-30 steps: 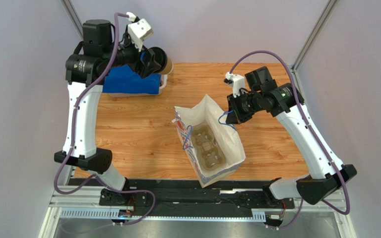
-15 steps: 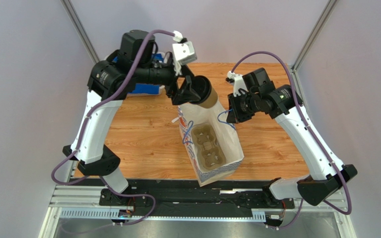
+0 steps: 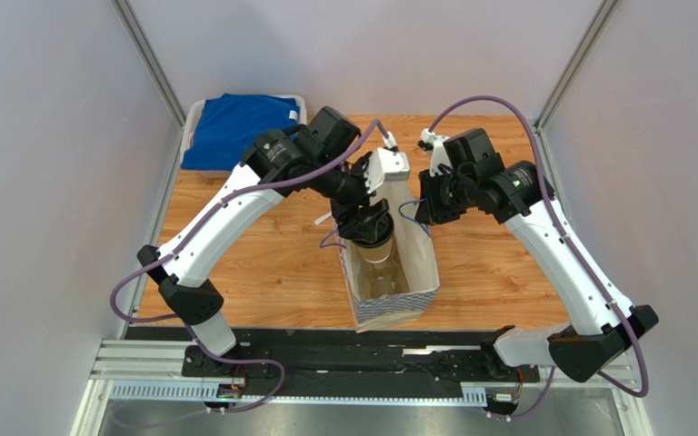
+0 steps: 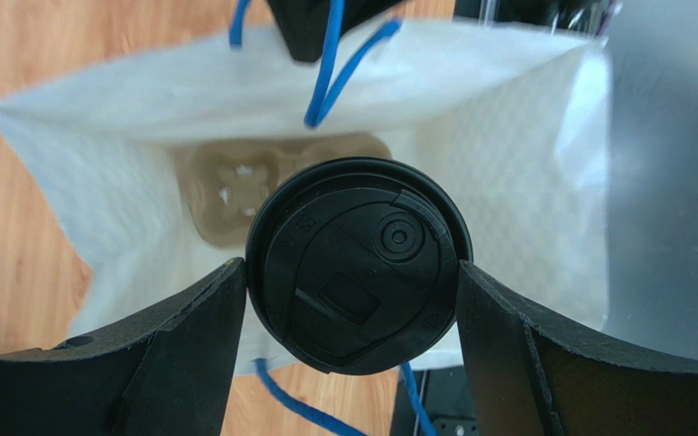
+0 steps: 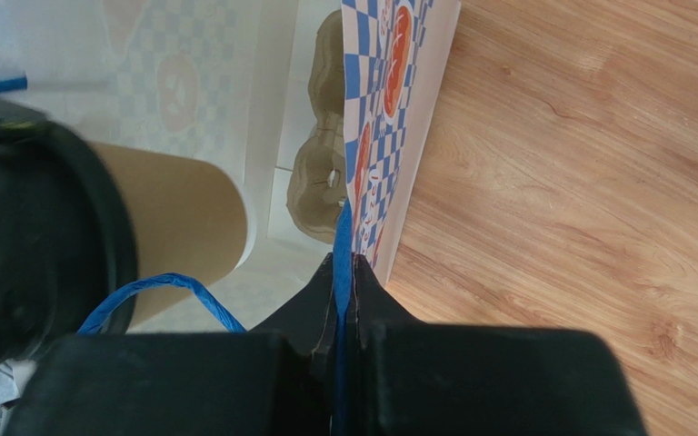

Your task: Pack the takeout coffee

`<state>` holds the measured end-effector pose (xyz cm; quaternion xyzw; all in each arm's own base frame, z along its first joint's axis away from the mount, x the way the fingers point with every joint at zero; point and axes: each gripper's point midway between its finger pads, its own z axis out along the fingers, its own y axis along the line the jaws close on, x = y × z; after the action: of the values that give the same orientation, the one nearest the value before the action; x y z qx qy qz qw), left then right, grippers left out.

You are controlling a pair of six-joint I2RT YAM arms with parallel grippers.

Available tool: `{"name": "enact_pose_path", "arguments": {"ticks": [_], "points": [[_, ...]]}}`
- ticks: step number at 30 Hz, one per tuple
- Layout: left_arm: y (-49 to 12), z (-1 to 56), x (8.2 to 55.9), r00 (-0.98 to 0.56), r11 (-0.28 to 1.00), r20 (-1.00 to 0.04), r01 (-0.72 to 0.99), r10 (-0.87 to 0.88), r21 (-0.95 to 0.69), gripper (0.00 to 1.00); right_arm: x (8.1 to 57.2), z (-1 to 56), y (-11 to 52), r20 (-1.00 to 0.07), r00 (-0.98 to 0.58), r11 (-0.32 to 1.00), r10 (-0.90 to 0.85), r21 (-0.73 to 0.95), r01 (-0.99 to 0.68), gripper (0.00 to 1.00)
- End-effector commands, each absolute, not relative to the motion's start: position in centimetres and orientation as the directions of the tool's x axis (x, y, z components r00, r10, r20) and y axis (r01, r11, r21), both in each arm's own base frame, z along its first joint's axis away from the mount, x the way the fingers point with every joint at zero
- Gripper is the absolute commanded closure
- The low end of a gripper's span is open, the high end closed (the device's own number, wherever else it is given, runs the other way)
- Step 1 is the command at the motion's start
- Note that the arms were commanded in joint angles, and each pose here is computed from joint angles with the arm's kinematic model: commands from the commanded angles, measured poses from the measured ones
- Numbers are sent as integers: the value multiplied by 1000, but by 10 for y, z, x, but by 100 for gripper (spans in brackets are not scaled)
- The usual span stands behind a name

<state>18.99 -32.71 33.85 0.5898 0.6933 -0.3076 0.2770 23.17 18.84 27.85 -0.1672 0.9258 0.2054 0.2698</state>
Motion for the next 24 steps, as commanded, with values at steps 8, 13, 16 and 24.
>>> {"name": "enact_pose_path", "arguments": {"ticks": [8,13,16,24], "points": [[-316,323,201,-7,84,-759,994,651,63,84,234,298,196,-700,-689,826,-186,269,-495,100],[-334,324,215,11,88,-766,992,643,88,84,232,299,198,-721,-661,825,-207,235,-515,100],[-341,318,221,9,95,-759,991,651,93,84,230,301,200,-731,-646,820,-219,221,-528,100],[-338,289,233,10,106,-702,987,712,122,85,205,300,213,-736,-607,740,-302,221,-636,100]]}}
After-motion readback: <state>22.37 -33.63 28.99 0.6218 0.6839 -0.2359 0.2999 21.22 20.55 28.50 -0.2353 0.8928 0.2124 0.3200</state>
